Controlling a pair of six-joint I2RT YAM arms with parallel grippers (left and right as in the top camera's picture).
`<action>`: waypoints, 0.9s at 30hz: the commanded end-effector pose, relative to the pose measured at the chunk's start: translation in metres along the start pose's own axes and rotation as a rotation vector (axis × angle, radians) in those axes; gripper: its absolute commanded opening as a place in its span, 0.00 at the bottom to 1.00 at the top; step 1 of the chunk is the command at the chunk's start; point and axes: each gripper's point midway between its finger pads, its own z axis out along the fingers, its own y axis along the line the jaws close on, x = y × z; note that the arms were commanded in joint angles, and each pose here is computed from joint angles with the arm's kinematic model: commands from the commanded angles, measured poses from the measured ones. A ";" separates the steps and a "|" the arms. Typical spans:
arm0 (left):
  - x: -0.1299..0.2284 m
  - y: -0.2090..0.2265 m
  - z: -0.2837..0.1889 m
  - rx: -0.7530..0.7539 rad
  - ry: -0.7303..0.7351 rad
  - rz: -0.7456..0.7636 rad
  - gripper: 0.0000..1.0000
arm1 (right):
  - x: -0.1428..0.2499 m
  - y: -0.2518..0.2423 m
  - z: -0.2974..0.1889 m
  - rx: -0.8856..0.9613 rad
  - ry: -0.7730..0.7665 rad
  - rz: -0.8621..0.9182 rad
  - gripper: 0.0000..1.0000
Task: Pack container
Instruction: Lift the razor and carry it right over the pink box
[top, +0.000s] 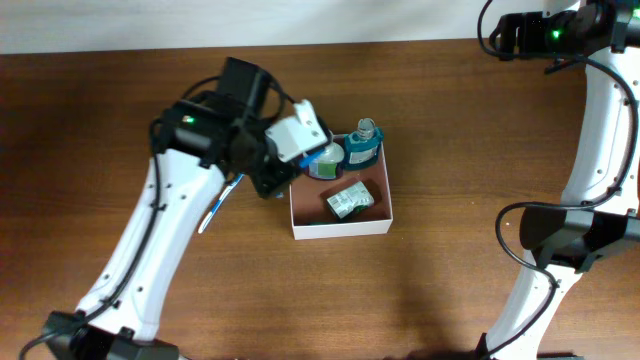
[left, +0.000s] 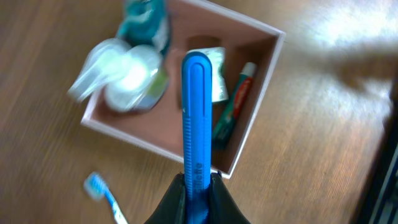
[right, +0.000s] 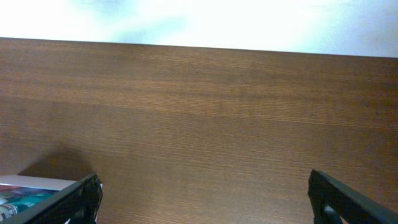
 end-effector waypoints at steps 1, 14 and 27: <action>-0.013 -0.017 0.018 0.090 -0.026 0.184 0.00 | -0.002 -0.002 -0.003 0.005 -0.009 0.001 0.99; 0.000 -0.015 0.089 0.206 0.082 0.175 0.01 | -0.002 -0.002 -0.003 0.005 -0.009 0.001 0.99; -0.009 -0.018 0.101 0.205 0.069 0.205 0.01 | -0.002 -0.002 -0.003 0.005 -0.009 0.001 0.98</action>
